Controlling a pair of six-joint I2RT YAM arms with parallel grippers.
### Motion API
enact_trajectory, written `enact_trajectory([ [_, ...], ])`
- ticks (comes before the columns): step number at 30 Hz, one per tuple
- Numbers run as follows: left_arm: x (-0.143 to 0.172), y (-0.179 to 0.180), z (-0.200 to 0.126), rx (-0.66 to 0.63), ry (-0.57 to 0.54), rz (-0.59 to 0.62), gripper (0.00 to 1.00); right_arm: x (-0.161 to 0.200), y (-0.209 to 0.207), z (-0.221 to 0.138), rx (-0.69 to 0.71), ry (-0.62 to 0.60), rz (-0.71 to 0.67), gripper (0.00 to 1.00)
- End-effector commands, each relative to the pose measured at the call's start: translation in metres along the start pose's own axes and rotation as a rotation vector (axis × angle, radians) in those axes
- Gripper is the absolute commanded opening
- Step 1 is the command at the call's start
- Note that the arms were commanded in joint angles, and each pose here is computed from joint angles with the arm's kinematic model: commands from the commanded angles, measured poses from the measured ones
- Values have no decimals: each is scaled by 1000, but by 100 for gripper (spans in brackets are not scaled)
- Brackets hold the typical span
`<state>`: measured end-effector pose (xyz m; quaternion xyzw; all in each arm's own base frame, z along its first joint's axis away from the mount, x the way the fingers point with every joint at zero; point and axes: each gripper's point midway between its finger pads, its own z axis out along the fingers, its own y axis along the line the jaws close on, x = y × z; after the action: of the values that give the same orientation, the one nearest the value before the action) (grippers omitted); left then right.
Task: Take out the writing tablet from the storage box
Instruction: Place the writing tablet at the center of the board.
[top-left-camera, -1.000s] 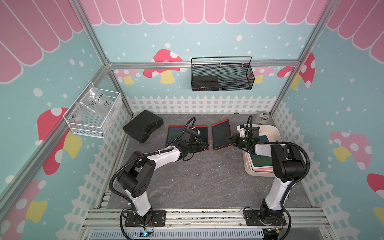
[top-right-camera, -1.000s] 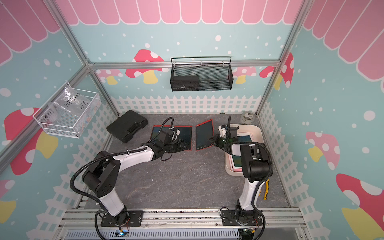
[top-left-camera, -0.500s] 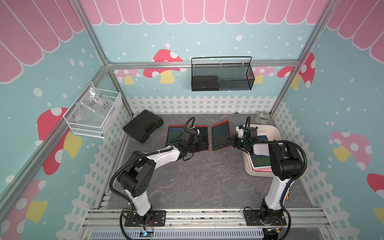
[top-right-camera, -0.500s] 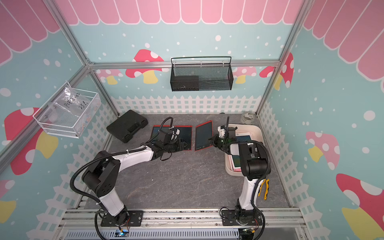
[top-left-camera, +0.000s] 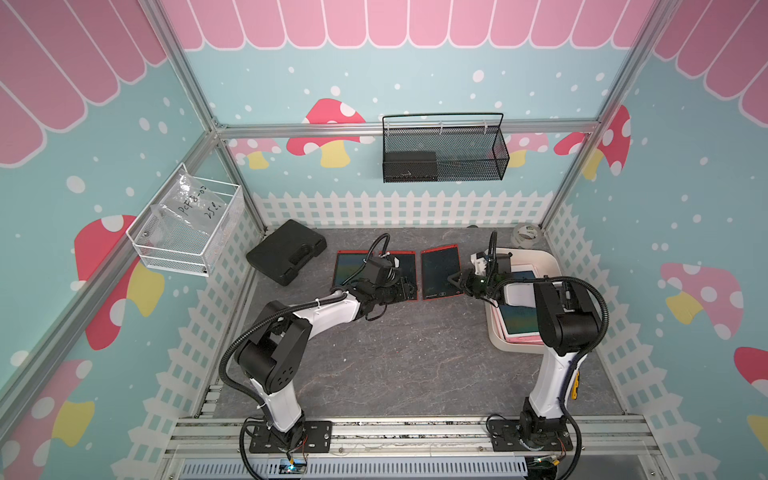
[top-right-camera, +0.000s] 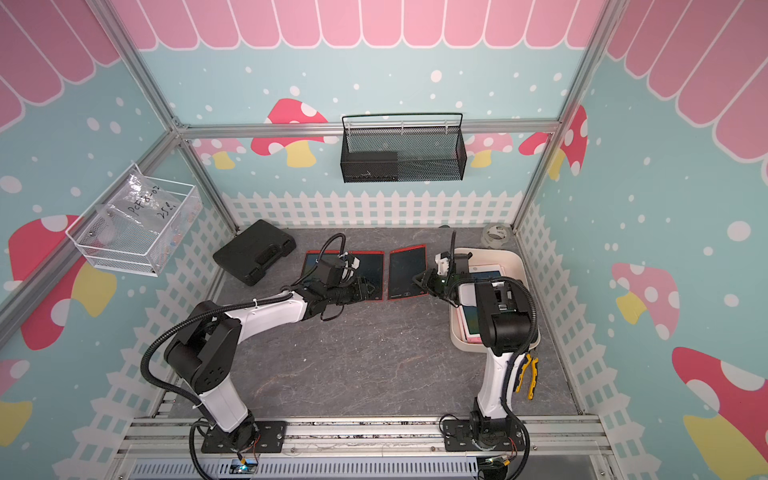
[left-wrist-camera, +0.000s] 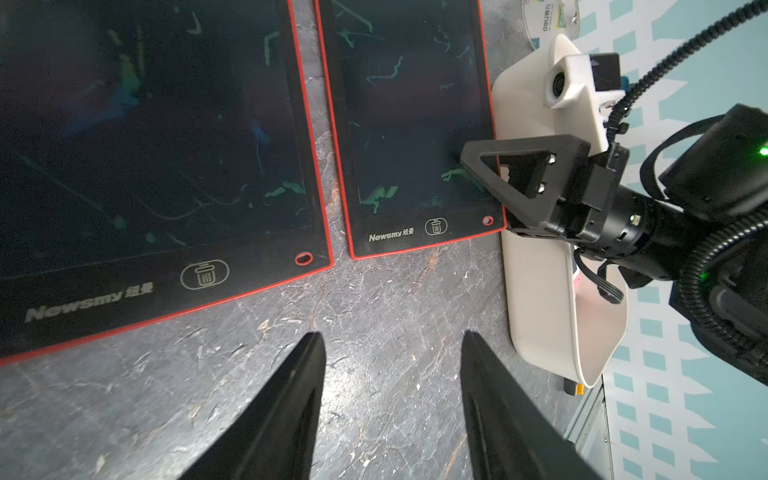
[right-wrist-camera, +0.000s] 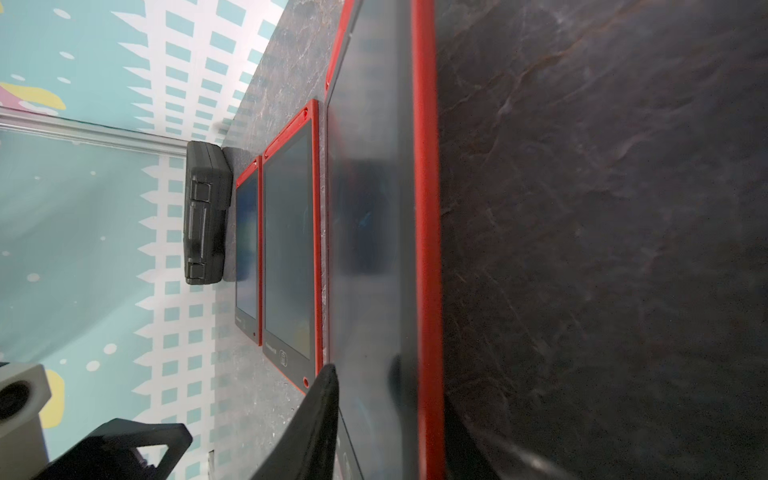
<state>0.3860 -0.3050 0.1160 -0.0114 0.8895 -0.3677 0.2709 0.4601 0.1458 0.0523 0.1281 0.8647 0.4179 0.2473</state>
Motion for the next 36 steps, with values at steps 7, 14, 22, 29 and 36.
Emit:
enact_trajectory([
  [7,5,6,8,8,20,-19,54,-7,-10,5,90,-1,-39,43],
  [14,5,8,5,1,16,-18,54,-11,-20,7,168,13,-58,48],
  [22,7,10,7,-4,22,-26,55,-19,-23,0,250,6,-97,53],
  [29,7,9,6,2,22,-27,55,-31,-18,-14,328,-25,-156,57],
  [36,9,7,5,8,23,-28,56,-41,-2,-13,343,-10,-234,57],
])
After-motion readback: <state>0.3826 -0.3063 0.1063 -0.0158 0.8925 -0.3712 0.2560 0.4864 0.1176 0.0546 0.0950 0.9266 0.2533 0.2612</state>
